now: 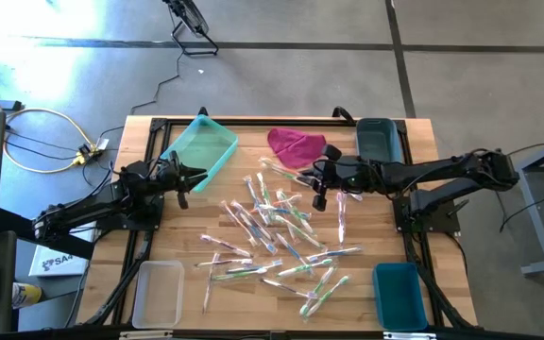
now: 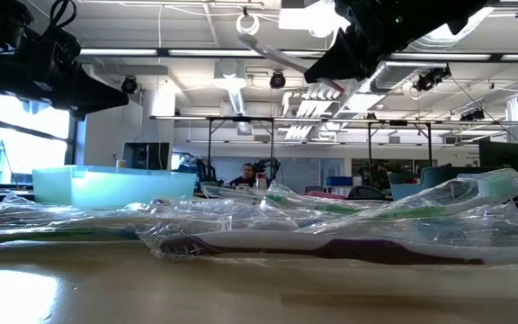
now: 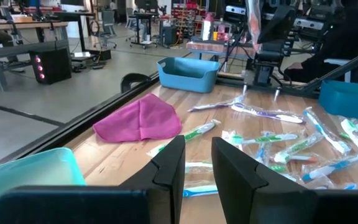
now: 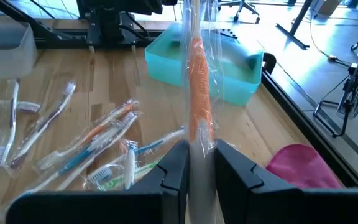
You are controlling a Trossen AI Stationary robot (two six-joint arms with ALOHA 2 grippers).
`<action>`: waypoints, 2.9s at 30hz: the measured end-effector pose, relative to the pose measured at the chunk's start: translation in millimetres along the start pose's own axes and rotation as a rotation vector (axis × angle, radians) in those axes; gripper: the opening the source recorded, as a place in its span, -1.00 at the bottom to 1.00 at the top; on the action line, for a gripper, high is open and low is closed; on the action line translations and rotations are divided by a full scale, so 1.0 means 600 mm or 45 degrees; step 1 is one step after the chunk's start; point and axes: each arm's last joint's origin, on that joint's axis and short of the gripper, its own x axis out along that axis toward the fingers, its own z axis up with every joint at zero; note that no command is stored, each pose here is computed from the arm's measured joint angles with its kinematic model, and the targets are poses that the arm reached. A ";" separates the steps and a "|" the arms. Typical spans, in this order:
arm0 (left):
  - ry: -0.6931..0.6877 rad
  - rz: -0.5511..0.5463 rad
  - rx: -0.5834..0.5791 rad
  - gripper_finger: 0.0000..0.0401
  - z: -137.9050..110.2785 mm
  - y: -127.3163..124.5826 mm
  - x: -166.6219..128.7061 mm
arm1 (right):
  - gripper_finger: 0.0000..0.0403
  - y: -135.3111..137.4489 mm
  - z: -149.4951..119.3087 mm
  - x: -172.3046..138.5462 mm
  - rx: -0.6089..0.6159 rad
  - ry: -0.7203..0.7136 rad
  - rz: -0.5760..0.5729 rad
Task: Pick & Place Toothbrushes
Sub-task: Put the orange toothbrush to the transparent bin
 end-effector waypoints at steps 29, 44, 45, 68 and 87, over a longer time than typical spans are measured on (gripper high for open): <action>-0.123 0.005 -0.186 0.09 0.015 0.000 -0.001 | -0.75 0.000 0.012 0.000 -0.028 -0.098 0.010; -0.250 -0.131 -0.205 0.09 0.034 -0.006 -0.004 | -0.75 0.020 0.008 0.054 -0.022 -0.252 0.173; -0.255 -0.141 -0.204 0.09 0.035 -0.006 -0.004 | -0.75 0.021 0.006 0.058 -0.031 -0.263 0.170; -0.267 -0.249 -0.264 0.09 0.032 -0.009 0.019 | -0.75 0.038 0.008 0.074 -0.007 -0.385 0.160; -0.339 -0.453 -0.182 0.09 0.043 -0.021 0.070 | -0.75 0.038 0.008 0.074 -0.007 -0.382 0.162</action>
